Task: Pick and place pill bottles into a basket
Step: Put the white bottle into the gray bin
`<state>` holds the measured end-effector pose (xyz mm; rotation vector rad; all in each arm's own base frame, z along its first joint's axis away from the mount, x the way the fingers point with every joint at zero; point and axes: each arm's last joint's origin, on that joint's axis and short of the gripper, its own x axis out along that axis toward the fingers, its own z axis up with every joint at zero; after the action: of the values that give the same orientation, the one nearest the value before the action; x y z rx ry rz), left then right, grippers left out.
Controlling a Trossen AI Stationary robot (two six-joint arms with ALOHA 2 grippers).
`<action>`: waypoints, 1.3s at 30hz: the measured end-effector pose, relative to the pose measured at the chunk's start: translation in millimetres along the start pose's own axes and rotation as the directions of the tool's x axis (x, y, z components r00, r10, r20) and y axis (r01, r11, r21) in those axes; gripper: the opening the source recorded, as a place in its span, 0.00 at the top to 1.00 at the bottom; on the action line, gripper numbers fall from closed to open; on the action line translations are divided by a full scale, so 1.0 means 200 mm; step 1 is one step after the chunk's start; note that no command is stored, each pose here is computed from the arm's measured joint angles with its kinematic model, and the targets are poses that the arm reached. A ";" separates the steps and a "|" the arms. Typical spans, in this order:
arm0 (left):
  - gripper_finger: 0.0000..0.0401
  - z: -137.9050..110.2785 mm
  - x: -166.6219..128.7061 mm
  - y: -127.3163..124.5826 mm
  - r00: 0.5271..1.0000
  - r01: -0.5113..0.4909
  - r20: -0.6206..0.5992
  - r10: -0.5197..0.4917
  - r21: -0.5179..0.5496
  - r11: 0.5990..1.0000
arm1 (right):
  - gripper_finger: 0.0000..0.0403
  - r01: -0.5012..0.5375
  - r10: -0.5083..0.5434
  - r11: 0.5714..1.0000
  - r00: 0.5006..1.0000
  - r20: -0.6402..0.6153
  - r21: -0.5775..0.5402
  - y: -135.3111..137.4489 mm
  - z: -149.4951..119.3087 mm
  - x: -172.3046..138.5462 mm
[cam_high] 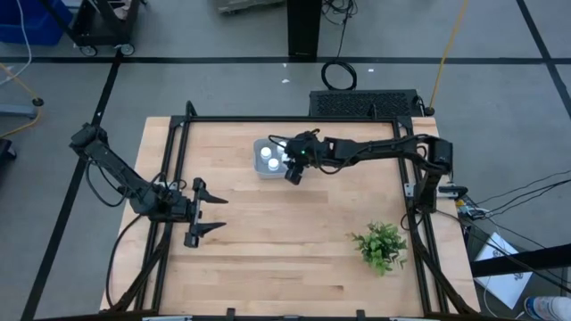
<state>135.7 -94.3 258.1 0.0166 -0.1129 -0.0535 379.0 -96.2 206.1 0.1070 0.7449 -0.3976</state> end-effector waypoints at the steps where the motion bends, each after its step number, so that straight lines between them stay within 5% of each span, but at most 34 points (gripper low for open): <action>1: 0.30 0.00 0.00 0.00 1.000 0.000 0.000 0.000 0.000 1.000 | 0.63 -0.007 0.007 1.000 1.000 0.000 0.004 -0.01 -0.01 0.01; 39: 0.30 0.00 0.00 0.00 1.000 0.002 0.000 -0.002 0.015 1.000 | 0.60 -0.092 0.090 0.993 0.996 0.025 0.068 -0.06 -0.17 0.24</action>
<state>135.7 -94.3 258.1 0.0317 -0.1131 -0.0549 384.3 -114.5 148.9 0.2007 0.7025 -0.3374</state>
